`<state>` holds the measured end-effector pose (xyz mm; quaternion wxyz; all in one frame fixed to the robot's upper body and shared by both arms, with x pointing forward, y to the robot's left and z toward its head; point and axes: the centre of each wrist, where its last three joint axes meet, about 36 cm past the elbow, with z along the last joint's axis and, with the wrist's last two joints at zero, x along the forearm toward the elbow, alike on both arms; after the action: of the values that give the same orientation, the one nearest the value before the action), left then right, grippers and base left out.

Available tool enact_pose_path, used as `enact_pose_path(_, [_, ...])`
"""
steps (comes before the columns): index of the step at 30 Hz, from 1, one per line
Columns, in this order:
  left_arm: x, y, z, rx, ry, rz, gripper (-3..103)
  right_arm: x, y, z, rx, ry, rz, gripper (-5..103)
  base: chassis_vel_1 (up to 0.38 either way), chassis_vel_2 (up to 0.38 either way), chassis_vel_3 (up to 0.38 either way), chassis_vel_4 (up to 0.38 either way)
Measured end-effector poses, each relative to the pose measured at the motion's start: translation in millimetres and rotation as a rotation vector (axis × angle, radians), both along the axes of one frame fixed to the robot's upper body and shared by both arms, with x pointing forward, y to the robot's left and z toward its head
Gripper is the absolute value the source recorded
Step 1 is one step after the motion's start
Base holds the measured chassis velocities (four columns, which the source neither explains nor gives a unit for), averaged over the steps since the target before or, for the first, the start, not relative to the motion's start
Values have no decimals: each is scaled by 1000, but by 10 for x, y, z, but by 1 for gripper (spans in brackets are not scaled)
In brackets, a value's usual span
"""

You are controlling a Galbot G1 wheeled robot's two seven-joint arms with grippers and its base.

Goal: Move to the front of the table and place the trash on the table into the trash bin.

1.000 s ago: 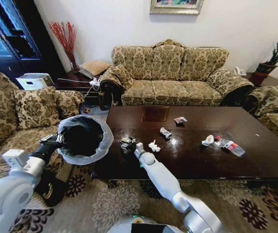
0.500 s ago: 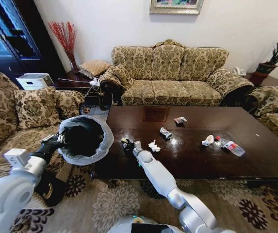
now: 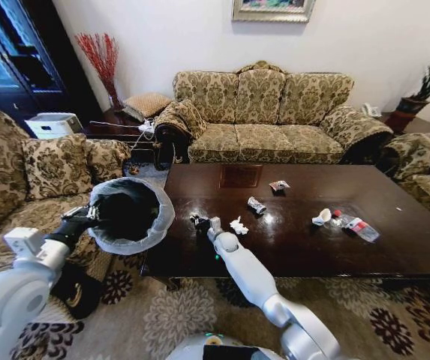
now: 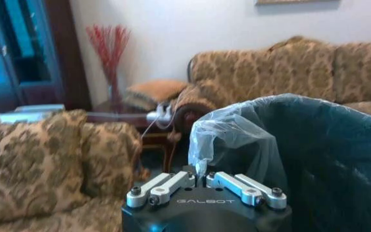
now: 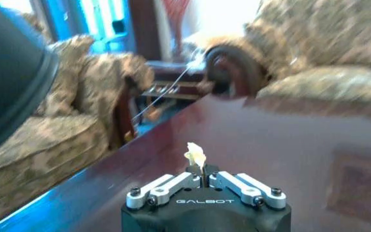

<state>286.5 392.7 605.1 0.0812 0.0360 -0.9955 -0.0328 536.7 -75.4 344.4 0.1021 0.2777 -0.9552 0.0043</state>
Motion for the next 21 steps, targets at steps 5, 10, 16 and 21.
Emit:
enact_pose_path(5, [201, 50, 234, -20, 135, 21, 4, -367, -588, 491, 127, -215, -35, 0, 0, 0, 0, 0])
enact_pose_path(10, [332, -9, 416, -47, 218, -9, 4, -700, -847, 1014, 252, -409, 64, 0, 0, 0, 0, 0])
enact_pose_path(16, [431, -285, 612, -34, 283, -89, 4, -1420, -662, 1725, 411, -555, 337, 0, 0, 0, 0, 0])
enact_pose_path(21, [289, -531, 607, -18, 298, -164, 4, -1662, -355, 1852, 448, -489, 483, 0, 0, 0, 0, 0])
